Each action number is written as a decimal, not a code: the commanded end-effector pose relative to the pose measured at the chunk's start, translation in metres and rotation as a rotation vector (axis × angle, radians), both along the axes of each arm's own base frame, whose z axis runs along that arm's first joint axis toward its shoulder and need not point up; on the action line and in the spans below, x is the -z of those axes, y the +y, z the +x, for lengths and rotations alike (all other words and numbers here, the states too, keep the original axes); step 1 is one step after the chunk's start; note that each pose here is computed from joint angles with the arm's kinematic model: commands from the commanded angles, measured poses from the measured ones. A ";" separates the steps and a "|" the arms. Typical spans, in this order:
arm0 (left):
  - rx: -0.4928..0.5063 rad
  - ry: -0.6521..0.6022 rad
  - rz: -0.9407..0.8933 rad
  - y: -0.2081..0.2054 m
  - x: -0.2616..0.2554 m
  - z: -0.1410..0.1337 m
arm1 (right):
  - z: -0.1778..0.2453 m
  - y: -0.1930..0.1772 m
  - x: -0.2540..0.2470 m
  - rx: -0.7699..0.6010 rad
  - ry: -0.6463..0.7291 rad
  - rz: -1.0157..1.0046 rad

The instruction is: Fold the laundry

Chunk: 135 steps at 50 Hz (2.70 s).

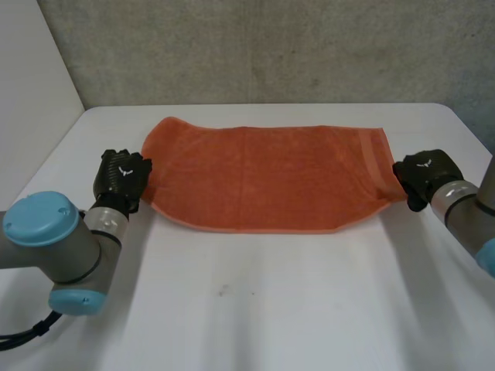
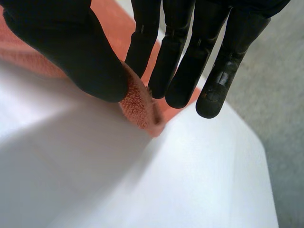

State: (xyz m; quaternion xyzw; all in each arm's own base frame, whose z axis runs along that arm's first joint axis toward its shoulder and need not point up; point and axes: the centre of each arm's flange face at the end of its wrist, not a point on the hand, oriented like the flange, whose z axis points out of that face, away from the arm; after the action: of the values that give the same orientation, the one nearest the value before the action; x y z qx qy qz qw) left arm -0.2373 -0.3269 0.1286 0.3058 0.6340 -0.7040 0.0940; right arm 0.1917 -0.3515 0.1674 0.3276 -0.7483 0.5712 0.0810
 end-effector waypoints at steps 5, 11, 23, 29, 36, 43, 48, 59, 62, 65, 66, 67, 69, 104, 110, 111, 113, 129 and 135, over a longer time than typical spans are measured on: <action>-0.009 -0.056 0.158 0.051 -0.033 0.018 | -0.037 0.035 -0.065 0.045 0.072 0.056; -0.037 -0.134 0.334 0.085 -0.047 0.036 | -0.057 0.065 -0.079 0.004 0.242 0.160; -0.010 -0.207 0.376 0.108 -0.073 0.049 | -0.088 0.084 -0.069 -0.033 0.391 0.308; 0.013 -0.199 0.292 0.065 -0.049 0.032 | -0.086 0.059 -0.040 -0.011 0.340 0.303; 0.023 -0.185 0.219 0.018 -0.028 0.015 | -0.068 0.033 -0.020 -0.009 0.321 0.243; 0.031 -0.173 0.077 -0.029 -0.018 -0.001 | -0.061 -0.005 0.002 0.051 0.316 0.128; 0.040 -0.198 0.030 -0.049 -0.011 -0.010 | -0.046 -0.025 0.005 0.027 0.314 0.046; 0.022 0.035 -0.664 -0.084 -0.192 -0.037 | -0.015 -0.077 -0.196 0.131 -0.062 -0.788; 0.001 0.171 -0.899 -0.064 -0.261 -0.028 | -0.020 -0.058 -0.254 0.130 -0.199 -1.002; -0.007 0.225 -0.979 -0.053 -0.286 -0.023 | -0.021 -0.044 -0.269 0.120 -0.261 -1.050; -0.004 0.257 -1.009 -0.045 -0.298 -0.020 | -0.021 -0.044 -0.269 0.120 -0.261 -1.050; 0.000 0.266 -1.001 -0.041 -0.301 -0.018 | -0.022 -0.041 -0.263 0.120 -0.257 -1.023; 0.004 0.264 -0.973 -0.040 -0.297 -0.017 | -0.021 -0.040 -0.251 0.118 -0.254 -0.973; 0.082 -0.046 0.067 0.024 0.005 -0.001 | -0.044 0.013 -0.011 0.068 0.035 0.036; 0.080 -0.066 0.141 0.048 -0.013 0.007 | -0.063 0.038 -0.044 0.070 0.142 0.094; 0.077 -0.077 0.178 0.056 -0.018 0.010 | -0.063 0.038 -0.044 0.070 0.143 0.094; 0.075 -0.095 0.223 0.065 -0.023 0.014 | -0.069 0.047 -0.047 0.057 0.198 0.145; 0.039 -0.223 0.383 0.092 -0.061 0.040 | -0.098 0.081 -0.052 -0.014 0.390 0.342; 0.041 -0.218 0.291 0.051 -0.042 0.028 | -0.096 0.051 -0.031 0.019 0.332 0.292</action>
State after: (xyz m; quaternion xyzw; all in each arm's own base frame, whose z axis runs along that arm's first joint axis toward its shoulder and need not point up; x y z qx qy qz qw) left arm -0.1986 -0.2411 0.1839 0.4098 0.7357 -0.5315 0.0914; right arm 0.0925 -0.2738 0.2167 0.4428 -0.8032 0.3636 0.1630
